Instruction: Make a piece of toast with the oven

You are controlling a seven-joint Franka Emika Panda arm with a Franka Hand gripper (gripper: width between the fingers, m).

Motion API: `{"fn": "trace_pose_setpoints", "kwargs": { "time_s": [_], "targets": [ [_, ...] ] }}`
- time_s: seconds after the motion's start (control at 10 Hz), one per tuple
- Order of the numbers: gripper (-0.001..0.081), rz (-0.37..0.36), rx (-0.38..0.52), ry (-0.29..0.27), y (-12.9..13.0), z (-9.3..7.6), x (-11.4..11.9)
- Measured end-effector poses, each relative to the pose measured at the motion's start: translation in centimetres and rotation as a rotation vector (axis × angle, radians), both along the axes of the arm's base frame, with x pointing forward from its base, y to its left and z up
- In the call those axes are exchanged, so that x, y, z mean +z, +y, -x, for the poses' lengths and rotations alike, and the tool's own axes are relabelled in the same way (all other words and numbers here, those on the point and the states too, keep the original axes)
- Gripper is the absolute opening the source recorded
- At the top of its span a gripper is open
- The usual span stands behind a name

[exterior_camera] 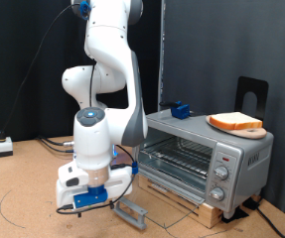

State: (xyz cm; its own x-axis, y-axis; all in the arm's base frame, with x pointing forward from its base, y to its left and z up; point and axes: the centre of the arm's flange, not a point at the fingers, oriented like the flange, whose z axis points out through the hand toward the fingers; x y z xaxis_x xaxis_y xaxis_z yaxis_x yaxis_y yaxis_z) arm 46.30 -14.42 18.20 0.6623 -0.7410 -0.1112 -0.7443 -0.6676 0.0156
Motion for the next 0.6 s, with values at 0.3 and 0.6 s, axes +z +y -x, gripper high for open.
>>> {"fn": "trace_pose_setpoints", "kwargs": {
  "time_s": [0.3, 0.6],
  "targets": [
    [0.081, -0.115, 0.012, -0.07, -1.5, 0.1, 3.5],
    [0.081, -0.162, 0.035, -0.078, -1.2, 0.3, 4.4]
  ]
}}
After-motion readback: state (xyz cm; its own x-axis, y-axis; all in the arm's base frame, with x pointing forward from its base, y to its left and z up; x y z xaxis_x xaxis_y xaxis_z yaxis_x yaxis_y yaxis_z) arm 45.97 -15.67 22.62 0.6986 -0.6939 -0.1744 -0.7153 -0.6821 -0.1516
